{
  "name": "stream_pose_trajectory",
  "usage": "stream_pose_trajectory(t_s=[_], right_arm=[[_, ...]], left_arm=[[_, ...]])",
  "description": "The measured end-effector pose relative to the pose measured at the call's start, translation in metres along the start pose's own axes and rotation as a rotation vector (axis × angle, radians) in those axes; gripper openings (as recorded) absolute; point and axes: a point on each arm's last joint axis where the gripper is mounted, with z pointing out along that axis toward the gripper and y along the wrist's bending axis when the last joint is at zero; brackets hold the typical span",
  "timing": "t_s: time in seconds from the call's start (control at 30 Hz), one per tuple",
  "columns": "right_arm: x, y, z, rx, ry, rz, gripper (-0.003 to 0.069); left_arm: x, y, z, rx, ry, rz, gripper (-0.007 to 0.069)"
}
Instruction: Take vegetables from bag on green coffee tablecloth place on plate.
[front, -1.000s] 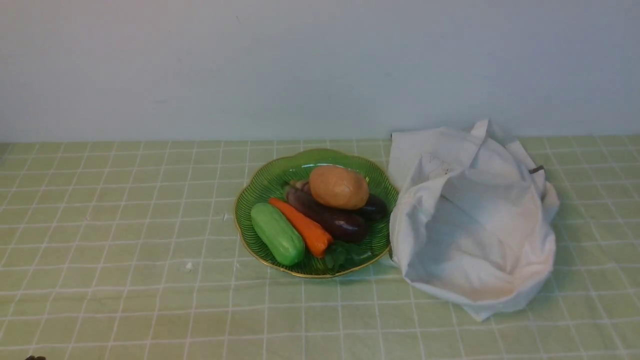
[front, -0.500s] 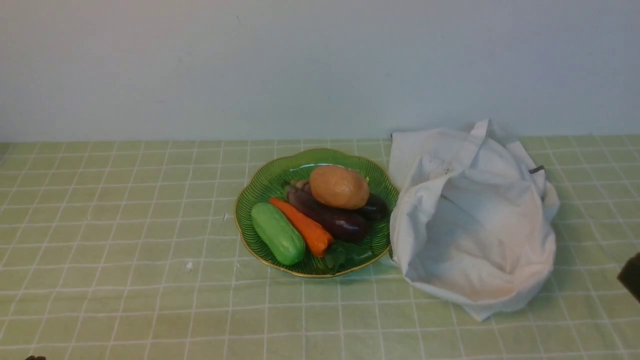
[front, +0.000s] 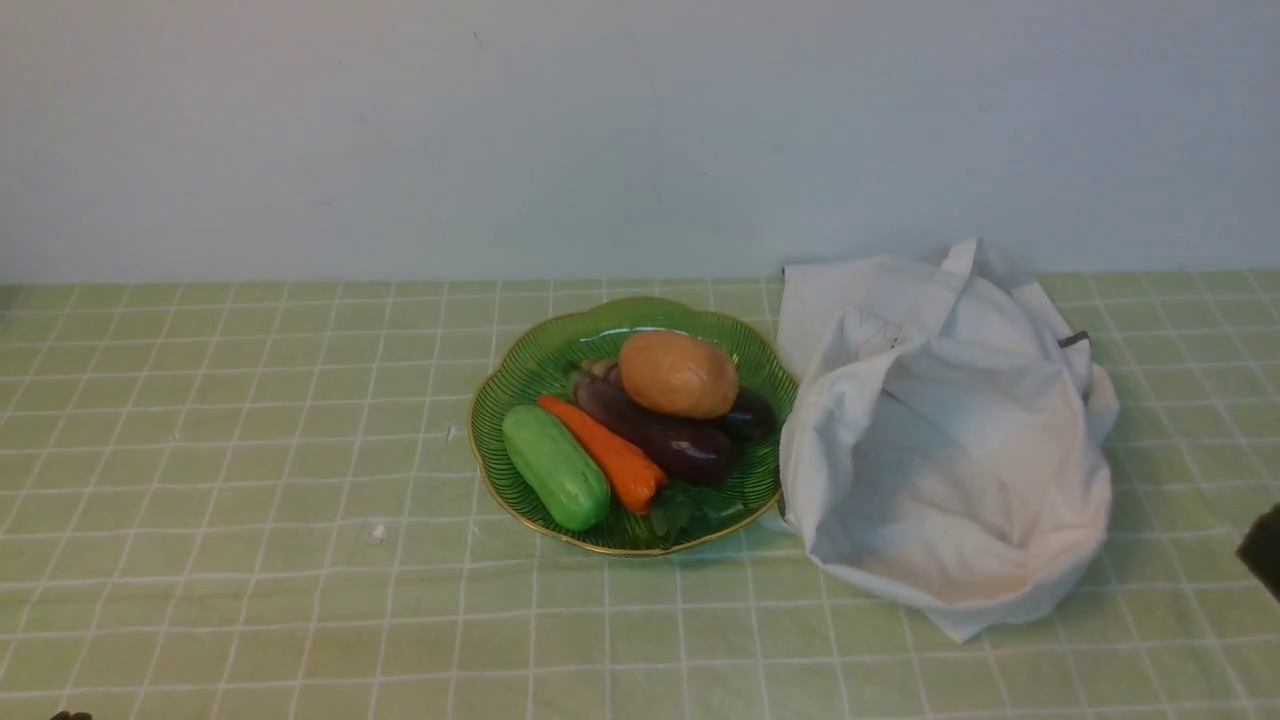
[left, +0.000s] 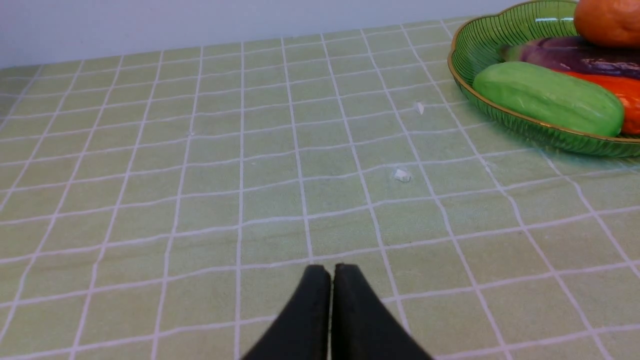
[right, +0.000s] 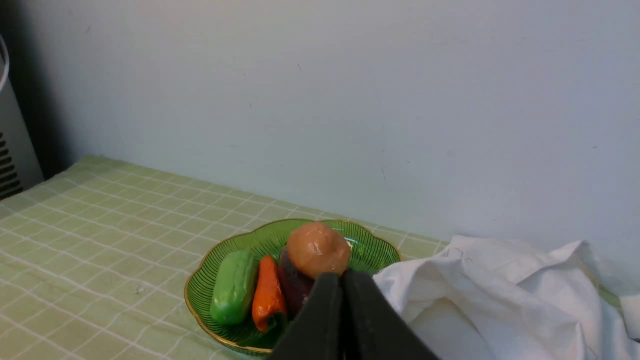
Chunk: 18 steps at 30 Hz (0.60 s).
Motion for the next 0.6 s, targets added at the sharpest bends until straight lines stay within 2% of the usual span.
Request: stream_pose_trajectory(t_s=[0.23, 0.33, 0.47, 0.6], right_arm=[[0.003, -0.001, -0.008, 0.012, -0.035, -0.045, -0.0017], [0.016, -0.007, -0.015, 0.091, -0.023, -0.078, -0.0017], [0.052, -0.015, -0.023, 0.243, 0.057, 0.004, -0.0017], [0.076, -0.018, -0.026, 0.317, 0.106, 0.064, -0.0017]], left_arm=[[0.0, 0.0, 0.0, 0.0, 0.0, 0.0, -0.0008], [0.0, 0.0, 0.0, 0.0, 0.0, 0.0, -0.0008], [0.0, 0.0, 0.0, 0.0, 0.0, 0.0, -0.0008], [0.0, 0.0, 0.0, 0.0, 0.0, 0.0, -0.0008]])
